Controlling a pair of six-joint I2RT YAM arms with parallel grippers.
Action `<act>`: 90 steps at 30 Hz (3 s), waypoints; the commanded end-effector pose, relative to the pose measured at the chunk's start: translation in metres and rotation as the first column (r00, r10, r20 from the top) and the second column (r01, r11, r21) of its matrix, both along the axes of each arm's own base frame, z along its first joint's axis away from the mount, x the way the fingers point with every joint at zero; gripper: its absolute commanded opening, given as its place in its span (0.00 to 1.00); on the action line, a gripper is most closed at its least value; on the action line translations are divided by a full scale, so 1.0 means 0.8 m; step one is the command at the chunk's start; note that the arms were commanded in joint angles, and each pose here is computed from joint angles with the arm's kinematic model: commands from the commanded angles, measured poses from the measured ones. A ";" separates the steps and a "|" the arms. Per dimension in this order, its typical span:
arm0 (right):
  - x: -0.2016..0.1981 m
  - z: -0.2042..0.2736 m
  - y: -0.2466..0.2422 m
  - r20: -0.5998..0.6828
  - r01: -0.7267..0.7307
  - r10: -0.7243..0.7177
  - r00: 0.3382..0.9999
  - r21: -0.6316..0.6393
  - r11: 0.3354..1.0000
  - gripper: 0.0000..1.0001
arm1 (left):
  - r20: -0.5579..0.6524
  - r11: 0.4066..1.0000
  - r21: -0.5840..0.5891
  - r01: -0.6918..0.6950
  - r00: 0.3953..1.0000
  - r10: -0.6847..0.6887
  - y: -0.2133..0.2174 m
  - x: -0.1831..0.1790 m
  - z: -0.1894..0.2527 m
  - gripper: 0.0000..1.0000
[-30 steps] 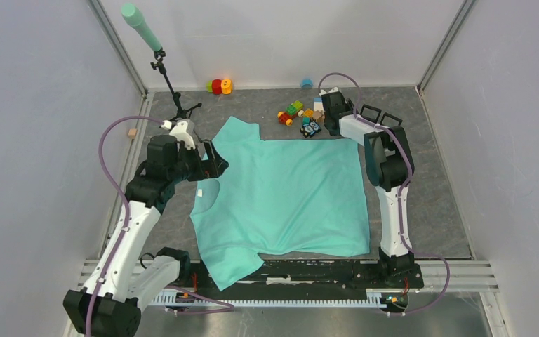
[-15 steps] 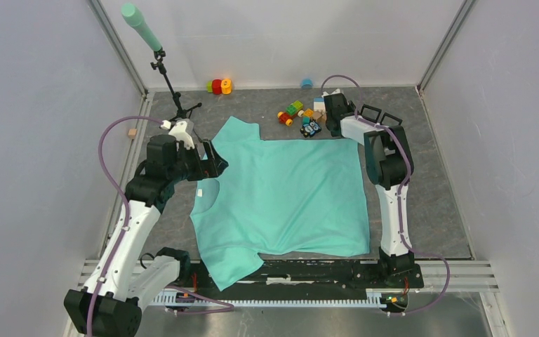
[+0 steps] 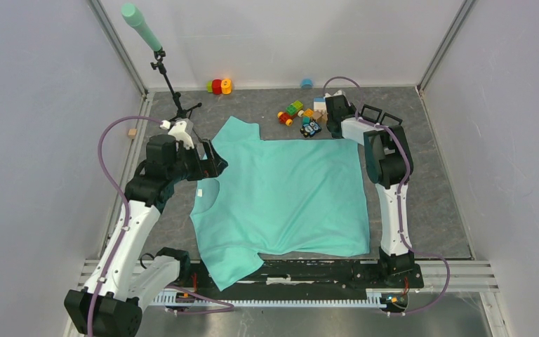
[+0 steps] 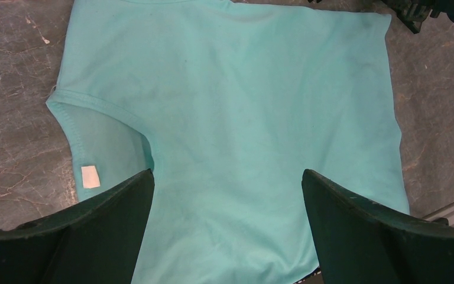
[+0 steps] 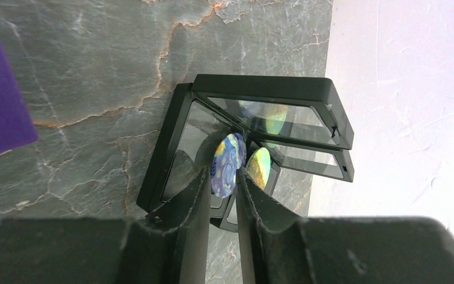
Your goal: Pin the brooch onto the clothing
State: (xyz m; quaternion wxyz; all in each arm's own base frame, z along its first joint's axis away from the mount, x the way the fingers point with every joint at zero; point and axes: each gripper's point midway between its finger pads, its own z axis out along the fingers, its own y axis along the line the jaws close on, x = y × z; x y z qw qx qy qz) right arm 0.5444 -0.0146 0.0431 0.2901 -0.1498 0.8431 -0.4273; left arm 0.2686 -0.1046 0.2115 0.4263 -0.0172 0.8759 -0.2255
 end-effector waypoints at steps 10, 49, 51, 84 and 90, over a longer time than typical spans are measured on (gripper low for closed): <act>-0.005 -0.018 -0.016 -0.009 0.030 -0.030 1.000 -0.047 0.998 0.27 | 0.052 1.000 -0.021 0.017 0.999 -0.016 -0.003 0.007 0.013 1.00; -0.195 0.093 0.182 0.272 -0.447 0.385 0.882 0.740 0.502 0.00 | 0.055 0.955 -0.096 0.282 0.959 -0.278 -0.066 -0.011 -0.009 0.97; -0.224 0.092 0.205 0.269 -0.462 0.451 0.851 0.792 0.399 0.00 | 0.055 0.923 -0.088 0.374 0.927 -0.370 -0.093 -0.028 -0.011 0.97; -0.449 0.283 0.388 0.695 -0.300 0.610 0.381 0.717 -0.630 0.00 | 0.195 0.537 -0.262 0.802 0.589 -0.784 -0.224 -0.140 0.019 0.75; -0.456 0.286 0.397 0.697 -0.265 0.615 0.369 0.713 -0.649 0.00 | 0.213 0.553 -0.246 0.796 0.601 -0.770 -0.220 -0.139 0.024 0.59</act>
